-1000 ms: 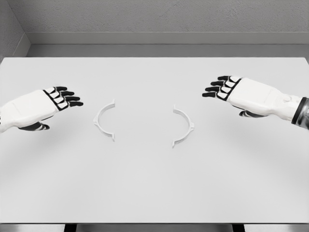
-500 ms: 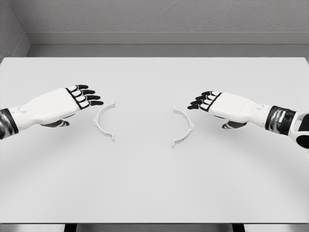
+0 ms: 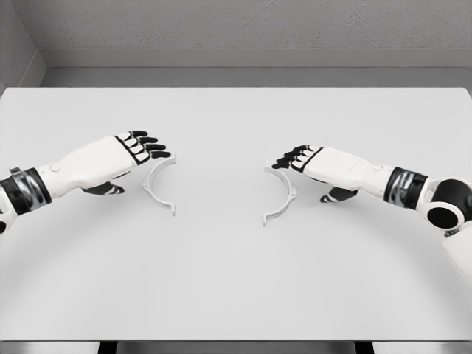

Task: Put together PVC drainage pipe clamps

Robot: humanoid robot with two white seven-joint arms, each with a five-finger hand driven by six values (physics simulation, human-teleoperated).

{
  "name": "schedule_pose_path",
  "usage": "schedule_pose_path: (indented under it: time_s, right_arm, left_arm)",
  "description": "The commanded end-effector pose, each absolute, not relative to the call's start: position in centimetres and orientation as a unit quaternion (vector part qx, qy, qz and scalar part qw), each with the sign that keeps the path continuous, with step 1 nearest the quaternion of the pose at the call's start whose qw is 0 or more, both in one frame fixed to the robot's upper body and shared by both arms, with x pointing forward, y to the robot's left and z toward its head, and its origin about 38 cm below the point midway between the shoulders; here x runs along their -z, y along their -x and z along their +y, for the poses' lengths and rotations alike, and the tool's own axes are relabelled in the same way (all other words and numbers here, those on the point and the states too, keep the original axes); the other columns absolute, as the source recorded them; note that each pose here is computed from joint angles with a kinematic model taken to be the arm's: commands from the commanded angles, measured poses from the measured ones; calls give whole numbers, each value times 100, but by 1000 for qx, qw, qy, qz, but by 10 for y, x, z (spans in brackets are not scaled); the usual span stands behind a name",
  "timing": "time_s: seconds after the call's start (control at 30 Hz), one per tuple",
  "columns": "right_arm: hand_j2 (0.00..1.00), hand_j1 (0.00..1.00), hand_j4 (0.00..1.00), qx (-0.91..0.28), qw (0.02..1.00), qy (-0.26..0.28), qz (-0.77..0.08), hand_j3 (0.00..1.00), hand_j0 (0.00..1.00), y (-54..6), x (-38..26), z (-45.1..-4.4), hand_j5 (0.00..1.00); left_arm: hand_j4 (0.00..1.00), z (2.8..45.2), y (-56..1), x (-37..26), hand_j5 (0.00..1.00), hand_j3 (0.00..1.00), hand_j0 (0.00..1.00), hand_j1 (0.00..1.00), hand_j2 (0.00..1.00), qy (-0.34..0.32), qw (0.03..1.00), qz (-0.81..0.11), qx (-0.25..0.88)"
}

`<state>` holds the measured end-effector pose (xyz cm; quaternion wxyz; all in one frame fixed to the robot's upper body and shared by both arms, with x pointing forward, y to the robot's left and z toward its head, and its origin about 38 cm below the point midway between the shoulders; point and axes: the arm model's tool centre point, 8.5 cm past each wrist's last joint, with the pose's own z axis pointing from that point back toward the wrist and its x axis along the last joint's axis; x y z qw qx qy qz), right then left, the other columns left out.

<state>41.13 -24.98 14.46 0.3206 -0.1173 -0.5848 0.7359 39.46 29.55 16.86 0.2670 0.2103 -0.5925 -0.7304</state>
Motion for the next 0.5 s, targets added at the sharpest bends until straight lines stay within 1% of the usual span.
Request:
schedule_pose_path:
  time_s: [0.0, 0.3, 0.47]
  right_arm:
    - [100, 100, 100, -732, 323, 114, -589, 100, 100, -412, -144, -247, 100]
    - [100, 100, 100, -725, 321, 109, -600, 100, 100, -420, -146, -233, 100]
    - [100, 100, 100, -729, 324, 100, -595, 100, 100, -422, -139, -229, 100]
  left_arm:
    - [100, 294, -395, -166, 100, 100, 100, 100, 100, -206, 272, -595, 728]
    - [100, 294, -398, -158, 100, 100, 100, 100, 100, -201, 283, -595, 725]
    - [100, 293, -418, -158, 100, 100, 100, 100, 100, -206, 297, -599, 714]
